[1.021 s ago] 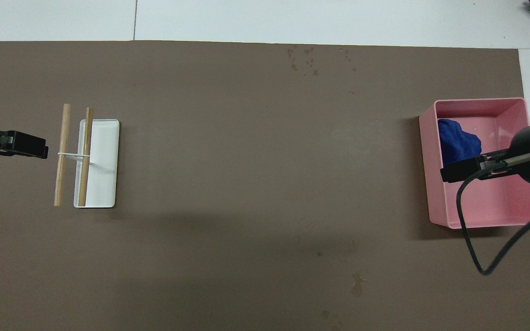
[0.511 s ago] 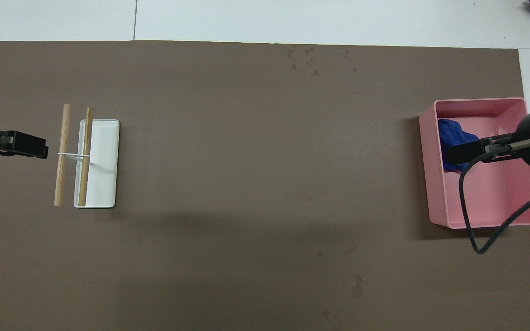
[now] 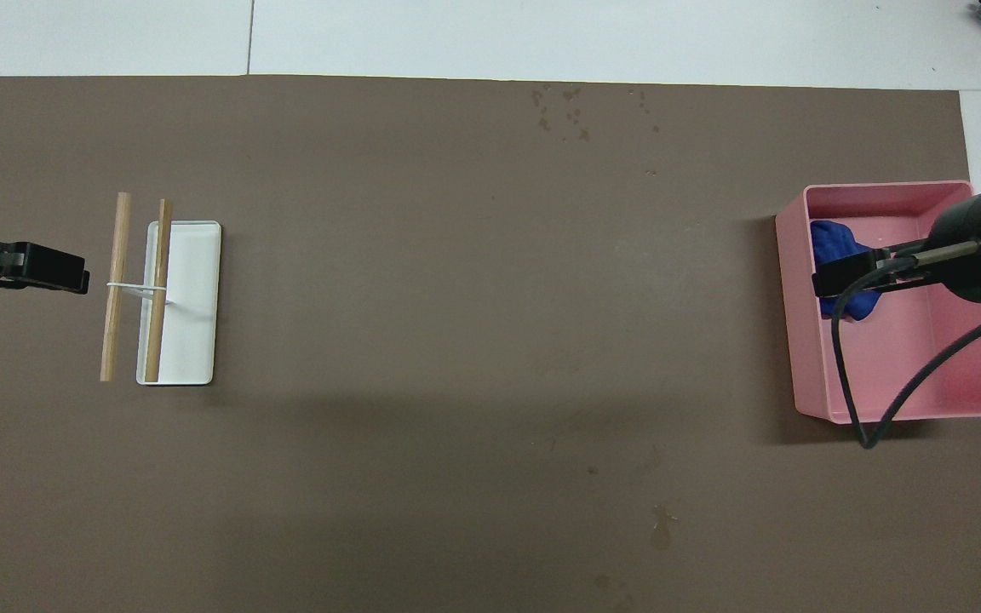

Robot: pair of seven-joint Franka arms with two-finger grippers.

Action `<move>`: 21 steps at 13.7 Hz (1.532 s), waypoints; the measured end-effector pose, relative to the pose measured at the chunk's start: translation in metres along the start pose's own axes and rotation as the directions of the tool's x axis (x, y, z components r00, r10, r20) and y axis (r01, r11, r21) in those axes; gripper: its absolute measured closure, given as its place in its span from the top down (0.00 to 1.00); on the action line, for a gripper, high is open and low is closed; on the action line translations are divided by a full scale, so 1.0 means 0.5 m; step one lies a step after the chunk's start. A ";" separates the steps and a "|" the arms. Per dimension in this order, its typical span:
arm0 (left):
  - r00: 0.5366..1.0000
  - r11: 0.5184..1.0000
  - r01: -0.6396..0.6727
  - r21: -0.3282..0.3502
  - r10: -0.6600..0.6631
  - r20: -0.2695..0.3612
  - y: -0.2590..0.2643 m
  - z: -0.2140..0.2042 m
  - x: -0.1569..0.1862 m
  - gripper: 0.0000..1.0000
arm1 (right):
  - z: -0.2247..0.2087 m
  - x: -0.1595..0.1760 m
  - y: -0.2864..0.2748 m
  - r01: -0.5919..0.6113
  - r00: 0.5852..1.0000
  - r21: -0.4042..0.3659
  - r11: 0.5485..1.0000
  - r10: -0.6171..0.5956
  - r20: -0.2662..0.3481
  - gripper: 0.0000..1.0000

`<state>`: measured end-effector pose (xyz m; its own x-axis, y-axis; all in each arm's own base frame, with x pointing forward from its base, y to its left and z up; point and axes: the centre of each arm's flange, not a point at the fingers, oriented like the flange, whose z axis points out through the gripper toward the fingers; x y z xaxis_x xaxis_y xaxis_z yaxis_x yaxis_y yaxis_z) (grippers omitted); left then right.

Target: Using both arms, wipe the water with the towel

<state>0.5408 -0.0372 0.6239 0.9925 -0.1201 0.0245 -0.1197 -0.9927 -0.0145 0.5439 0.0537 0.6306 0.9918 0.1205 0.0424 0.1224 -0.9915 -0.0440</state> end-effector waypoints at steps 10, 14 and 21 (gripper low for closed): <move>1.000 1.000 0.000 0.000 0.000 0.000 0.000 0.000 0.000 1.00 | -0.049 -0.025 0.039 -0.036 0.998 -0.001 0.999 0.036 -0.045 1.00; 1.000 1.000 0.000 0.000 0.000 0.000 0.000 0.000 0.000 1.00 | -0.045 -0.027 0.049 -0.045 0.998 -0.001 0.999 0.045 -0.041 1.00; 1.000 1.000 0.000 0.000 0.000 0.000 0.000 0.000 0.000 1.00 | -0.010 -0.008 0.064 -0.051 0.999 -0.033 0.998 0.050 -0.016 1.00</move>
<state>0.5408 -0.0372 0.6238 0.9925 -0.1201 0.0243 -0.1197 -0.9927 -0.0145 0.5437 0.0212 0.6342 0.9960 0.0698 0.0562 0.0706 -0.9974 -0.0133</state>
